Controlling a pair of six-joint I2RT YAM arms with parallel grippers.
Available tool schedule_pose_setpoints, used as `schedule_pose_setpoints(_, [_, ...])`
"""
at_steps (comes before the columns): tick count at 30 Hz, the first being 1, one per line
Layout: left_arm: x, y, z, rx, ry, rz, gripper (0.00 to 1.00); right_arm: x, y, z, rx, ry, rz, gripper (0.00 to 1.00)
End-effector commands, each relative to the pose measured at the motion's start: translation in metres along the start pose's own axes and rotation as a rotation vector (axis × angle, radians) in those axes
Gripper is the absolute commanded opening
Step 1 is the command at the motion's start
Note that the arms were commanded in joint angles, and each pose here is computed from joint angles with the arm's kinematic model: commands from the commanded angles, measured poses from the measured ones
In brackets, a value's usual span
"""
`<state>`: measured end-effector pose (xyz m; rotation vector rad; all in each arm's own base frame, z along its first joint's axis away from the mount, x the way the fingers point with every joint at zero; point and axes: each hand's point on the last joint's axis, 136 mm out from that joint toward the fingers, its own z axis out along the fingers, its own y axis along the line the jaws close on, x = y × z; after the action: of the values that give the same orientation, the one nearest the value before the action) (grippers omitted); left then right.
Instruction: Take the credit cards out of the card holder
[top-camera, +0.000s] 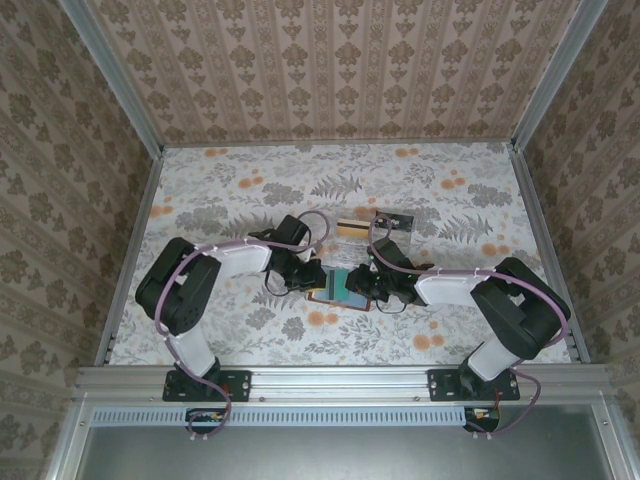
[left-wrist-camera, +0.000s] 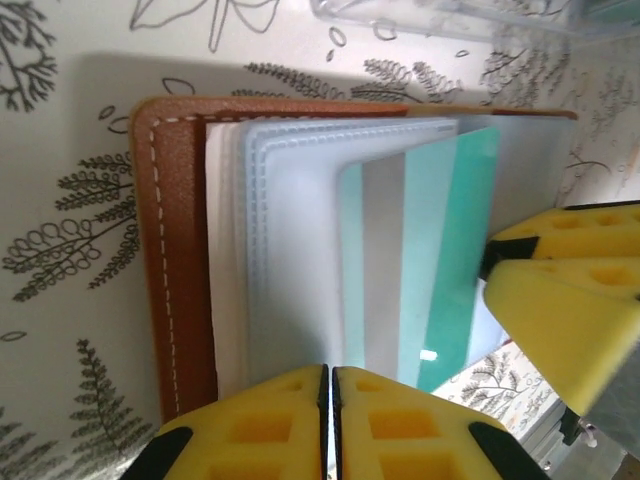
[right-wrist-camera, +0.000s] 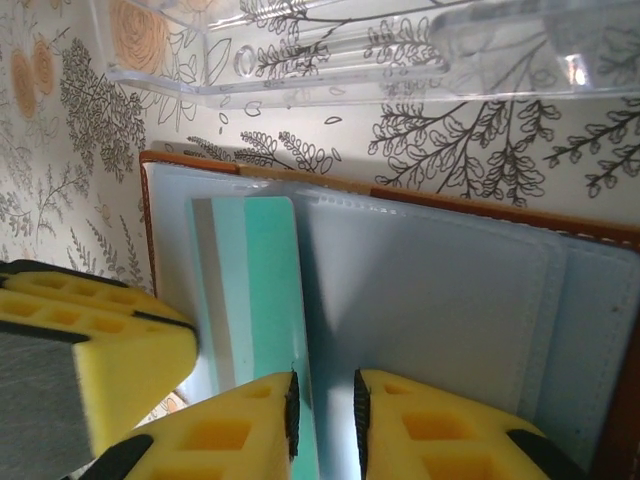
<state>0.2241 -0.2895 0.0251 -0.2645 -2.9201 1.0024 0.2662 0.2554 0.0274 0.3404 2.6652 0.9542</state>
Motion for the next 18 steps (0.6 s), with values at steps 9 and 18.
schedule_pose_setpoints(9, [0.011, 0.009, 0.007, -0.006, 0.038, 0.004, 0.11, 0.007, 0.013, 0.012, -0.042, 0.049, -0.013, 0.18])
schedule_pose_setpoints(18, [0.011, 0.016, 0.004, -0.021, 0.027, -0.012, 0.08, 0.011, -0.007, 0.003, 0.012, 0.026, 0.004, 0.0])
